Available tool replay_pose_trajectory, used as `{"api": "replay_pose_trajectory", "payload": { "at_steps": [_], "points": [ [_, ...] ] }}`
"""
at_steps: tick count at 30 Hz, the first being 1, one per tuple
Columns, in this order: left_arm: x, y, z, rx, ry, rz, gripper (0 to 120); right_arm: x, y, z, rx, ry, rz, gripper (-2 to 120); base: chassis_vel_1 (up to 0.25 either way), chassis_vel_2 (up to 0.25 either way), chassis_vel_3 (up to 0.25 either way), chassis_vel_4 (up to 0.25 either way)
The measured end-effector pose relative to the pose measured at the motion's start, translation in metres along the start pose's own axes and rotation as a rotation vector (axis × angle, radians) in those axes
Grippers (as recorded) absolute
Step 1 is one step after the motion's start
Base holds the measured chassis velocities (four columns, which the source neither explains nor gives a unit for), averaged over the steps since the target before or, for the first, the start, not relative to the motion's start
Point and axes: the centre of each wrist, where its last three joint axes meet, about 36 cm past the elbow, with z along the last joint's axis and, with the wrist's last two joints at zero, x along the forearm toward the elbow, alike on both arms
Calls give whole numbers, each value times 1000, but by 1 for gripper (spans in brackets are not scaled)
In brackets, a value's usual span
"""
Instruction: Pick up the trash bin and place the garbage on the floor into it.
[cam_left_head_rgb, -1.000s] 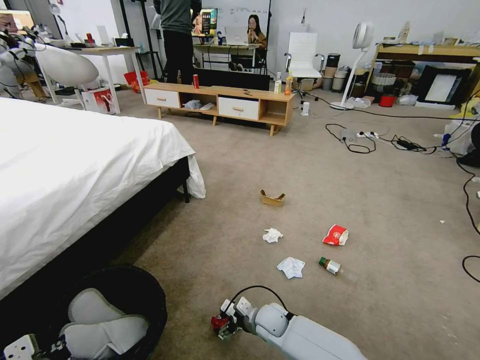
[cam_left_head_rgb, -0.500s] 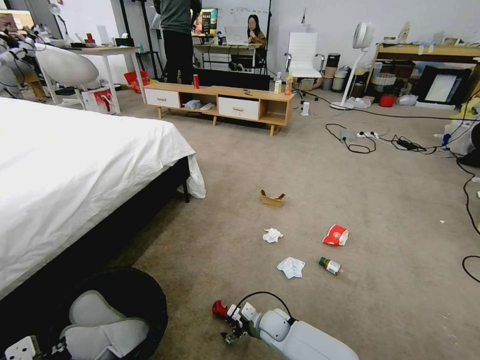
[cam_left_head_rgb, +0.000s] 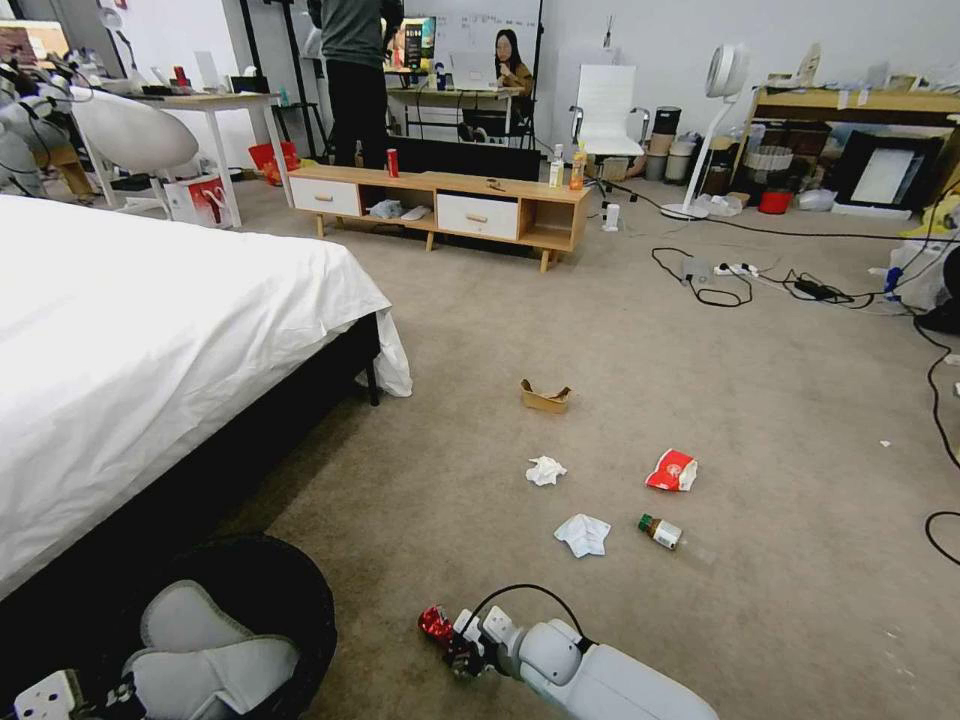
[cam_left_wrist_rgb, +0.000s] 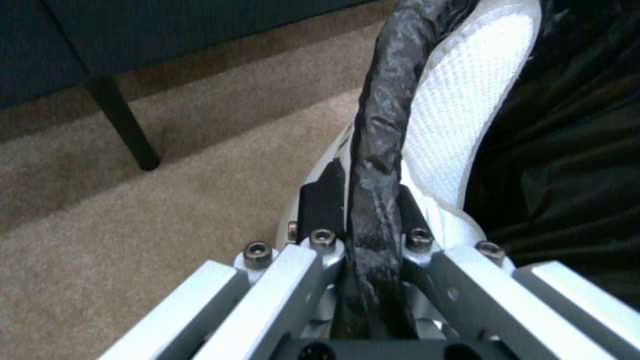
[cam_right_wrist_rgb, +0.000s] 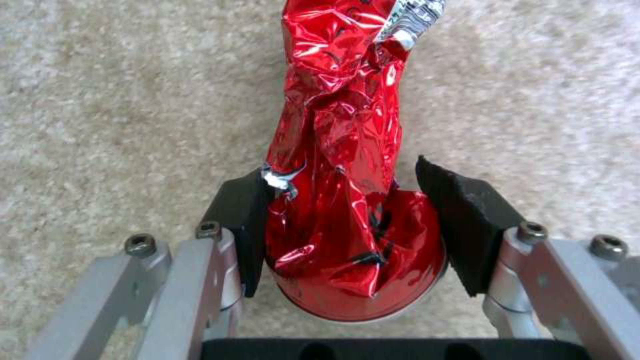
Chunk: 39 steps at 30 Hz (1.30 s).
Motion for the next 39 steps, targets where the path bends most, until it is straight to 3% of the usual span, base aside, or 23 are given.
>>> {"api": "replay_pose_trajectory", "payload": {
  "at_steps": [21,27,32,39],
  "points": [
    [-3,-6,-2,-3,-5,25,3,26,-5,5,-59,-72,25,51,0,0,0,0],
    [-2,-8,-4,-9,-10,41,3,68,-28,-12,-91,-181,84,51,0,0,0,0],
    [-3,-14,-7,-5,-9,80,3,144,-61,-48,-101,-316,158,51,0,0,0,0],
    [-5,-23,-6,-9,-4,118,3,213,-69,-87,-103,-450,182,51,0,0,0,0]
  ]
}}
